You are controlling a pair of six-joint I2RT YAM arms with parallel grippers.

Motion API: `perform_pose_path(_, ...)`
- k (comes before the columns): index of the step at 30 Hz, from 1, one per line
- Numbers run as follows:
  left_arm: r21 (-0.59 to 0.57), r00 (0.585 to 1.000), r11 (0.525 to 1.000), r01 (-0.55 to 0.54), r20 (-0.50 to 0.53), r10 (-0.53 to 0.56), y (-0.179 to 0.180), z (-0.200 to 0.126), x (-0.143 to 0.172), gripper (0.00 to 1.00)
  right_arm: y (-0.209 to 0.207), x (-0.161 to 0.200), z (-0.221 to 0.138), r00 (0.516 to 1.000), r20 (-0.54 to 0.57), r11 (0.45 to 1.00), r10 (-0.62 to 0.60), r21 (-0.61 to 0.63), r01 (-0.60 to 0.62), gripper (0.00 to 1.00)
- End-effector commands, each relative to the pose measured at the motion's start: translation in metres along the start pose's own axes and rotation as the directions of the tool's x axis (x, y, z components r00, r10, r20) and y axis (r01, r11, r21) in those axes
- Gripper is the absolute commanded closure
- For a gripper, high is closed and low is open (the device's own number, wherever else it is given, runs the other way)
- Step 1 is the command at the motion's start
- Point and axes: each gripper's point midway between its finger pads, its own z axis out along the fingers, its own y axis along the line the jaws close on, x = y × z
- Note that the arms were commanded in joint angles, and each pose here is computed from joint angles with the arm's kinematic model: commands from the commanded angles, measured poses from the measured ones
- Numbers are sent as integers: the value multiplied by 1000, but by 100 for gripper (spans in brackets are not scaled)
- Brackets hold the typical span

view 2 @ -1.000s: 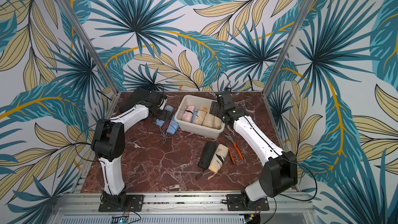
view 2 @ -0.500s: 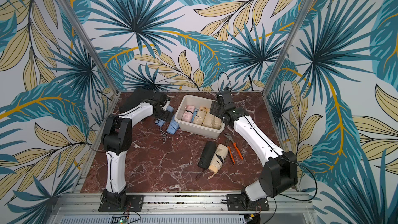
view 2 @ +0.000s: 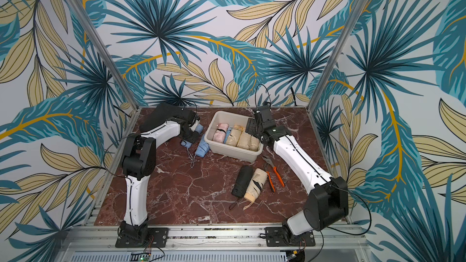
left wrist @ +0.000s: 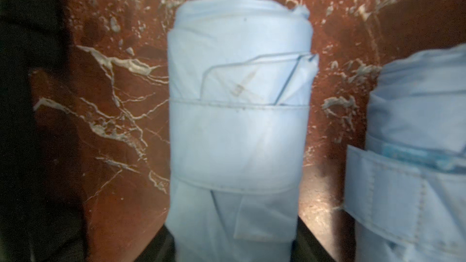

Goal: Put the umbrella into the storage box
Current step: Pick up the umbrella from the center of the board.

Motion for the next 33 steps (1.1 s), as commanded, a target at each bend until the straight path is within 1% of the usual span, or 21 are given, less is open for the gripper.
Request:
perform_pose_path(1, -30, 999, 1000, -8, 43, 9, 11, -28, -2, 48, -2, -13, -14, 999, 52, 1000, 12, -11, -11, 23)
perform_pose_path(7, -61, 991, 998, -24, 133, 32, 14, -68, -1, 53, -2, -14, -21, 998, 55, 1000, 21, -23, -20, 23)
perform_pose_path(11, -58, 969, 995, -83, 230, 94, 5, -105, 1, 54, 2, -14, -27, 998, 50, 998, 22, -51, -20, 23)
perform_pose_path(15, -33, 927, 985, -168, 335, 170, -13, -147, 5, 54, 11, -15, -36, 999, 47, 994, -5, -107, 10, 23)
perform_pose_path(16, -9, 912, 980, -198, 364, 188, -21, -157, 6, 54, 13, -15, -38, 999, 46, 992, -11, -122, 17, 23)
perform_pose_path(19, 3, 866, 960, -279, 432, 250, -38, -184, 13, 54, 20, -15, -43, 999, 38, 986, -25, -165, 31, 23)
perform_pose_path(23, -24, 784, 929, -369, 529, 325, -60, -220, 17, 54, 33, -11, -50, 998, 2, 969, -56, -241, 55, 23)
perform_pose_path(25, -53, 721, 904, -424, 584, 373, -75, -237, 18, 54, 43, -7, -53, 997, -31, 954, -75, -294, 63, 23)
perform_pose_path(27, -76, 641, 873, -482, 648, 411, -93, -254, 20, 54, 55, 1, -58, 991, -82, 931, -109, -359, 73, 23)
perform_pose_path(28, -88, 610, 857, -508, 666, 430, -101, -261, 21, 54, 60, 4, -60, 986, -106, 920, -126, -384, 76, 23)
perform_pose_path(33, -178, 461, 749, -639, 690, 558, -137, -283, 34, 54, 79, 20, -73, 954, -217, 865, -206, -496, 74, 22)
